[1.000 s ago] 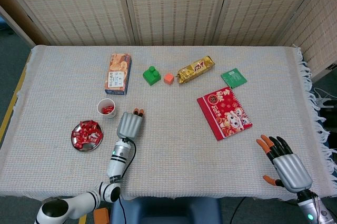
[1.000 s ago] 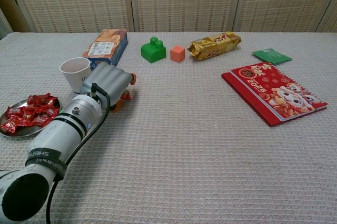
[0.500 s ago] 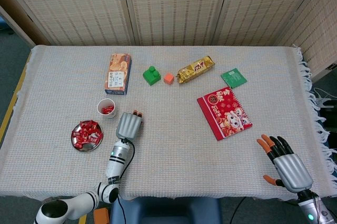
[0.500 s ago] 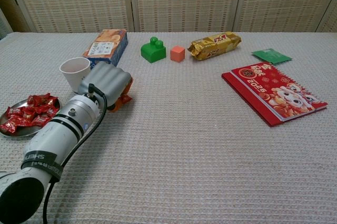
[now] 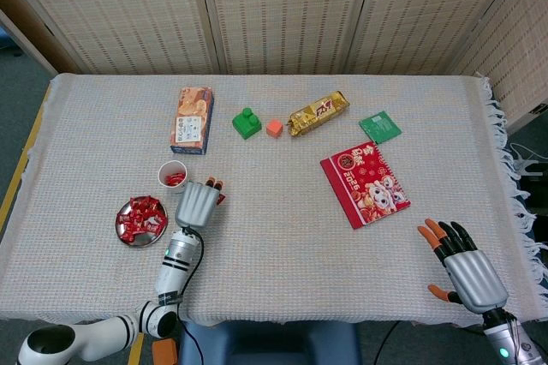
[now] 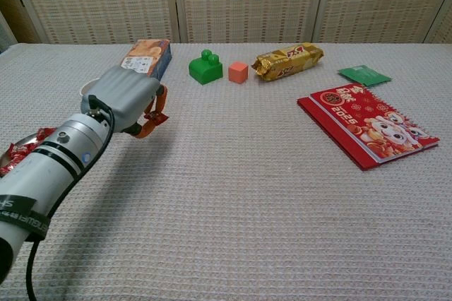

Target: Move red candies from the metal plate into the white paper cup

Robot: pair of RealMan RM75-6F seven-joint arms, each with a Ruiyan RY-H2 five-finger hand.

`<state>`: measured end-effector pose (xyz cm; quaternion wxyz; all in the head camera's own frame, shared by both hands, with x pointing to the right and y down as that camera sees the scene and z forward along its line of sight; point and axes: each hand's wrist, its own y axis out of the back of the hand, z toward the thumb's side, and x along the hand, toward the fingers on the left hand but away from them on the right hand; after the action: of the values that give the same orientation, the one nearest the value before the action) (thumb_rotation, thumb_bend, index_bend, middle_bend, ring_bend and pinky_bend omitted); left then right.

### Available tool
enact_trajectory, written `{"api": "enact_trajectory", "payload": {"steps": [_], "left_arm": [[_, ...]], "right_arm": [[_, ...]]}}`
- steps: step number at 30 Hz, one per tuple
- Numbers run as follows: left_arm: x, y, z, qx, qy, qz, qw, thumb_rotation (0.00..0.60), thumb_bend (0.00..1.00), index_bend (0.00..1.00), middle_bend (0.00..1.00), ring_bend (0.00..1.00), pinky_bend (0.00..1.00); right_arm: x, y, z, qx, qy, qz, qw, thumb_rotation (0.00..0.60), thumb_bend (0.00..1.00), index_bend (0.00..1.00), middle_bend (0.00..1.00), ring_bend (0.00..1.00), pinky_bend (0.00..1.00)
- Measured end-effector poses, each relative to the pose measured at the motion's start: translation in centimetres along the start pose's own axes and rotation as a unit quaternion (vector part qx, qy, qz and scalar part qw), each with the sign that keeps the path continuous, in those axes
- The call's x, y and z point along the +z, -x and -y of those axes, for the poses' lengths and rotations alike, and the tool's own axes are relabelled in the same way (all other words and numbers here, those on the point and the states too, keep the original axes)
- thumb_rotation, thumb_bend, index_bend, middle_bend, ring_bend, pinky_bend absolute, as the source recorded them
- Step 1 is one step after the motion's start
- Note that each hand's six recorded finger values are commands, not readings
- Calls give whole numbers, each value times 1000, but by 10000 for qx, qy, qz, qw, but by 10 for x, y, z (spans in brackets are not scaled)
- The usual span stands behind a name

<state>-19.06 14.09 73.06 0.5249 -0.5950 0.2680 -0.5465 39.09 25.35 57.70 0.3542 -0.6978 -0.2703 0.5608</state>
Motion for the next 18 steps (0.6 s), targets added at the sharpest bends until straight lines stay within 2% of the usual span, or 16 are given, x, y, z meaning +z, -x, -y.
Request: {"api": "enact_trajectory", "payload": {"steps": [5, 8, 14, 18], "left_arm": [[-42, 5, -31, 218, 49, -263, 9994, 600, 410, 480, 478, 883, 1000], [-68, 2, -39, 226, -5, -538, 9983, 600, 409, 475, 469, 882, 1000], [-92, -7, -25, -37, -105, -861, 9962, 600, 410, 464, 457, 876, 1000], [-96, -11, -14, -186, -200, -924, 9953, 600, 410, 393, 400, 866, 1000]], "right_arm": [[4, 0, 3, 39, -27, -66, 10000, 600, 56, 0, 0, 0, 0], [6, 1, 4, 53, -42, -93, 9999, 600, 56, 0, 0, 0, 0], [6, -1, 2, -2, -37, -70, 10000, 600, 55, 0, 0, 0, 0], [5, -1, 2, -14, -48, -53, 10000, 600, 55, 0, 0, 0, 0]]}}
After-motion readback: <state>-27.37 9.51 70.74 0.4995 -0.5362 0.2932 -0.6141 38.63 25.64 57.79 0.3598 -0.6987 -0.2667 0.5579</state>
